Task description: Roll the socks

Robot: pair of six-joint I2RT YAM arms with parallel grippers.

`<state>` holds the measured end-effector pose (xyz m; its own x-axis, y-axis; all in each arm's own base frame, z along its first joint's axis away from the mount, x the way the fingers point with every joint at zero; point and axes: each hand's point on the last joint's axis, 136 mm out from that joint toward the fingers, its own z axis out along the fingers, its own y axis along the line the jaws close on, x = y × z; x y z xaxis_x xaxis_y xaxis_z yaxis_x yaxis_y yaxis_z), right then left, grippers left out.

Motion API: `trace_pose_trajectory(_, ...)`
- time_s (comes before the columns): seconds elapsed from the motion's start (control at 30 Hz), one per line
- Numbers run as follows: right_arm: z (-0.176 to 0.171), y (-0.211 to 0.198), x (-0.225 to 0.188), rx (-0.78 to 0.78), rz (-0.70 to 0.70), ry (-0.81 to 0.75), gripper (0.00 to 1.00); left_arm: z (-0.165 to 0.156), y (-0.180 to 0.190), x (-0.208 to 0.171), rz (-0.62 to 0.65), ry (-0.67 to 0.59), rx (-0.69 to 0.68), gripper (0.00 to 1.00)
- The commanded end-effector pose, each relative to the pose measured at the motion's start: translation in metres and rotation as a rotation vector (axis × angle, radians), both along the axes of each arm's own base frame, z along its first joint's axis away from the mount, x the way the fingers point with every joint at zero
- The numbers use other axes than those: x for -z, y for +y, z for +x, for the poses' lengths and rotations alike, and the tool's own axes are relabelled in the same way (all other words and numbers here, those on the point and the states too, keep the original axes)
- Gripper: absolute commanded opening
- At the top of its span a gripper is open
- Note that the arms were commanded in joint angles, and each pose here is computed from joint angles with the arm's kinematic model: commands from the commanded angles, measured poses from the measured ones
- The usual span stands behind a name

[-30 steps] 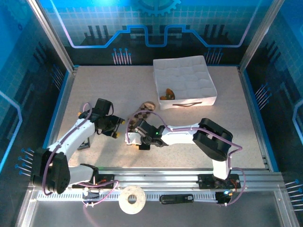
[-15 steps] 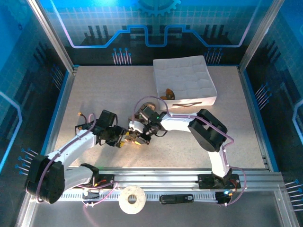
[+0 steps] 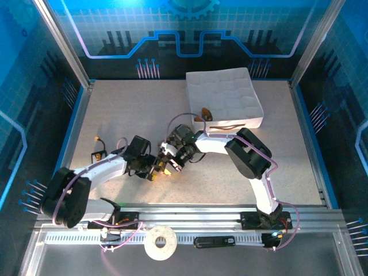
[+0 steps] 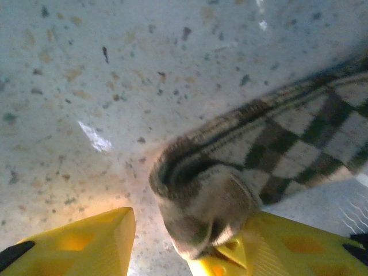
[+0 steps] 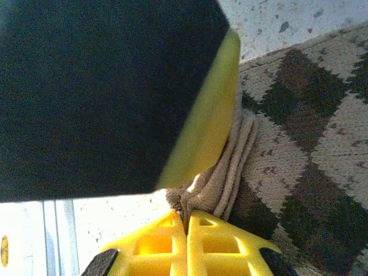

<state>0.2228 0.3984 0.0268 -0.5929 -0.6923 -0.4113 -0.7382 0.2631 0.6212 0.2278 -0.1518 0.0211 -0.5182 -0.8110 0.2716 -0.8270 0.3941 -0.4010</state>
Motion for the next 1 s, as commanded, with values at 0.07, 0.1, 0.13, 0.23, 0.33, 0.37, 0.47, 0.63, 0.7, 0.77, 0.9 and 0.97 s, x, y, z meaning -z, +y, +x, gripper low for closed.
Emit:
trace_pose_trajectory(0.07, -0.005, -0.009, 0.012, 0.046, -0.040, 0.124, 0.00, 0.000, 0.002, 0.009, 0.039, 0.034, -0.016, 0.46)
trace_pose_trajectory(0.1, -0.005, -0.008, 0.011, 0.048, -0.035, 0.126, 0.00, -0.002, 0.004, 0.013, 0.054, 0.054, -0.019, 0.44)
trace_pose_trajectory(0.13, -0.005, -0.008, 0.009, 0.049, -0.026, 0.129, 0.00, -0.006, 0.006, 0.016, 0.068, 0.080, -0.023, 0.41)
trace_pose_trajectory(0.23, -0.007, -0.006, 0.004, 0.032, -0.005, 0.111, 0.00, -0.011, 0.012, 0.023, 0.105, 0.123, -0.032, 0.31)
trace_pose_trajectory(0.33, -0.010, -0.007, 0.000, 0.007, 0.001, 0.042, 0.02, -0.018, 0.018, 0.026, 0.144, 0.178, -0.043, 0.14)
trace_pose_trajectory(0.37, -0.010, -0.007, -0.002, -0.001, 0.006, 0.005, 0.07, -0.021, 0.019, 0.027, 0.148, 0.195, -0.046, 0.09)
trace_pose_trajectory(0.47, -0.008, -0.011, -0.016, -0.027, 0.035, -0.187, 0.32, -0.027, 0.019, 0.023, 0.136, 0.228, -0.068, 0.00)
trace_pose_trajectory(0.63, 0.001, -0.026, -0.047, -0.077, 0.083, -0.794, 0.52, -0.032, 0.022, 0.010, 0.087, 0.265, -0.121, 0.00)
trace_pose_trajectory(0.7, -0.005, -0.030, -0.047, -0.147, 0.062, -1.019, 0.62, -0.032, 0.023, 0.006, 0.072, 0.289, -0.122, 0.00)
trace_pose_trajectory(0.77, -0.007, -0.030, -0.042, -0.220, -0.003, -1.140, 0.63, -0.032, 0.025, 0.001, 0.074, 0.308, -0.113, 0.00)
trace_pose_trajectory(0.9, -0.005, -0.017, -0.038, -0.283, -0.069, -1.319, 0.63, -0.032, 0.024, -0.001, 0.069, 0.346, -0.084, 0.00)
trace_pose_trajectory(0.97, -0.009, -0.005, -0.037, -0.318, -0.065, -1.354, 0.63, -0.031, 0.022, 0.000, 0.067, 0.362, -0.070, 0.00)
